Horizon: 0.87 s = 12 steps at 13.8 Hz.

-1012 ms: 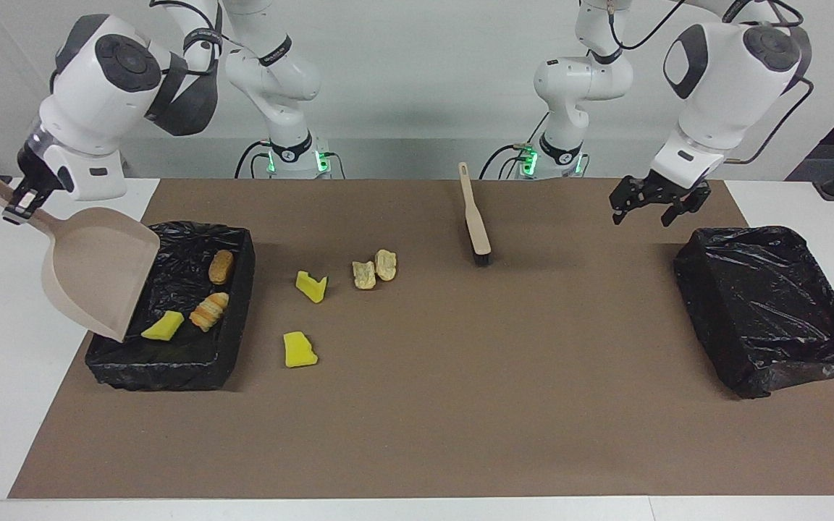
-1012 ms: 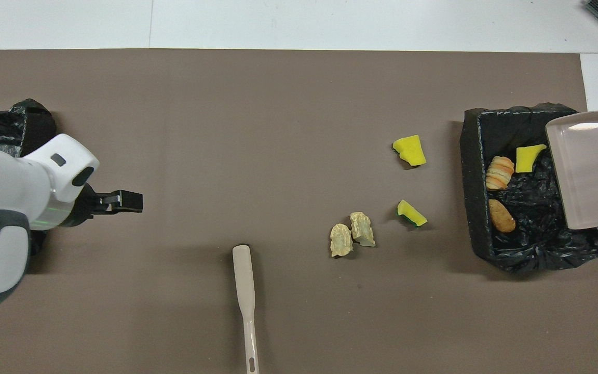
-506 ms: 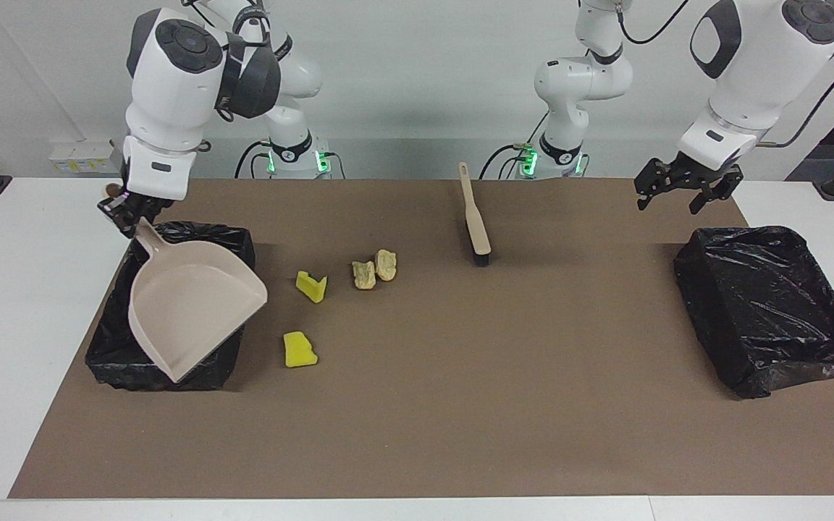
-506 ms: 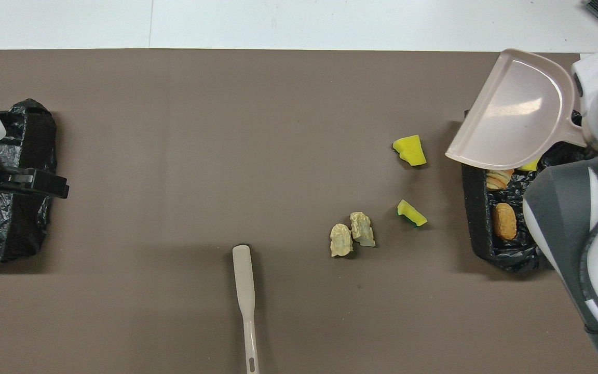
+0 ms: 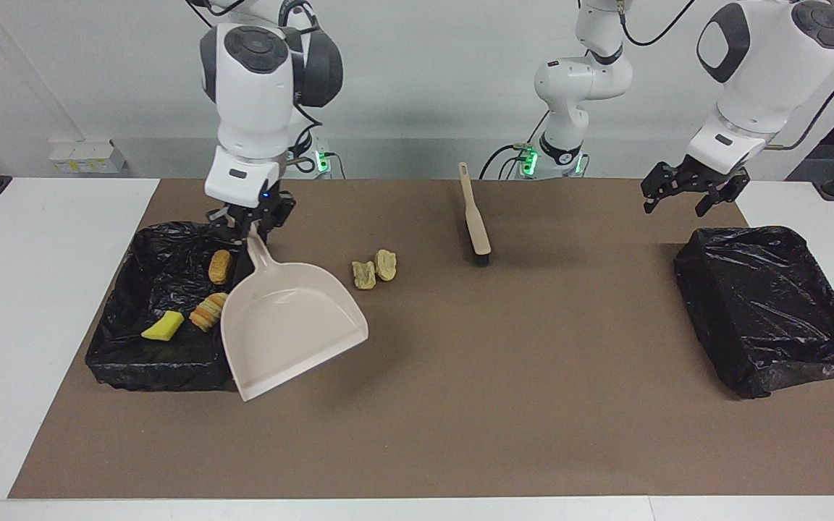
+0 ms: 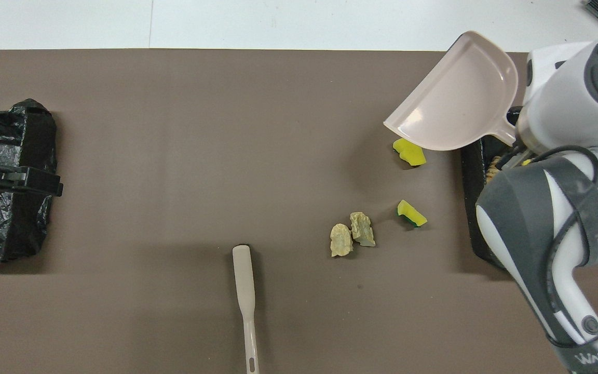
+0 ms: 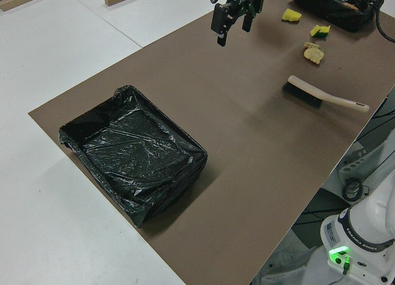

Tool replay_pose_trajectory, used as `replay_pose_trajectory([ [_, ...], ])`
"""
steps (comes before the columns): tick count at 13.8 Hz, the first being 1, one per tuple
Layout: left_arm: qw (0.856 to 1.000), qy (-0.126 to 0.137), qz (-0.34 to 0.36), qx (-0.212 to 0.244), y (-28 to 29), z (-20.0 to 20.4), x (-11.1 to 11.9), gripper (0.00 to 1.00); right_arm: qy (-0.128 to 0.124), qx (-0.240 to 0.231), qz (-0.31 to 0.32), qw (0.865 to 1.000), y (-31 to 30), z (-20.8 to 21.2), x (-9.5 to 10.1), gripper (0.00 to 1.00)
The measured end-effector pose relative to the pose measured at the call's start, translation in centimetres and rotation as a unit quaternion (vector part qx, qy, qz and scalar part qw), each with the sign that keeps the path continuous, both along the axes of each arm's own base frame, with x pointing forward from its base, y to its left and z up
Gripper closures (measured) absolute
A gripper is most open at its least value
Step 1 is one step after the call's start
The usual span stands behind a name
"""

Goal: Sweep and dump trash in bin
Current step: 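Bring the empty dustpan back to the table center with the right gripper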

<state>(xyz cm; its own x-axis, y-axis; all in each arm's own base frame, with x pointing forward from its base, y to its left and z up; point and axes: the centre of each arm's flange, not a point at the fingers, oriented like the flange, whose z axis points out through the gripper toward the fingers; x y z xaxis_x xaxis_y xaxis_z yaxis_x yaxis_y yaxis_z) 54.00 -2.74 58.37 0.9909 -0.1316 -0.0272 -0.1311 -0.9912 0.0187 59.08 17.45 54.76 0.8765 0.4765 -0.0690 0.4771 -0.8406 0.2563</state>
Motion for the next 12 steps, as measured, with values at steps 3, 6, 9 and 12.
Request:
replay_pose_trajectory([
  [3, 1.0, 0.001, 0.0, 0.0, 0.0, -0.1, 0.0, 0.0, -0.009, 0.046, -0.094, 0.994, 9.6, -3.4, -0.9, 0.69],
  [6, 1.0, 0.003, 0.0, 0.0, 0.0, -0.3, 0.0, 0.0, -0.021, 0.082, -0.16, 0.984, 17.7, -6.6, -1.9, 0.69],
  [9, 1.0, 0.001, 0.0, 0.0, 0.0, -0.3, 0.0, 0.0, -0.031, 0.109, -0.208, 0.971, 25.7, -10.6, -3.2, 0.69],
  [12, 1.0, 0.001, -0.001, 0.0, -0.1, -0.4, 0.0, 0.0, -0.032, 0.131, -0.228, 0.964, 30.7, -15.6, -3.4, 0.69],
])
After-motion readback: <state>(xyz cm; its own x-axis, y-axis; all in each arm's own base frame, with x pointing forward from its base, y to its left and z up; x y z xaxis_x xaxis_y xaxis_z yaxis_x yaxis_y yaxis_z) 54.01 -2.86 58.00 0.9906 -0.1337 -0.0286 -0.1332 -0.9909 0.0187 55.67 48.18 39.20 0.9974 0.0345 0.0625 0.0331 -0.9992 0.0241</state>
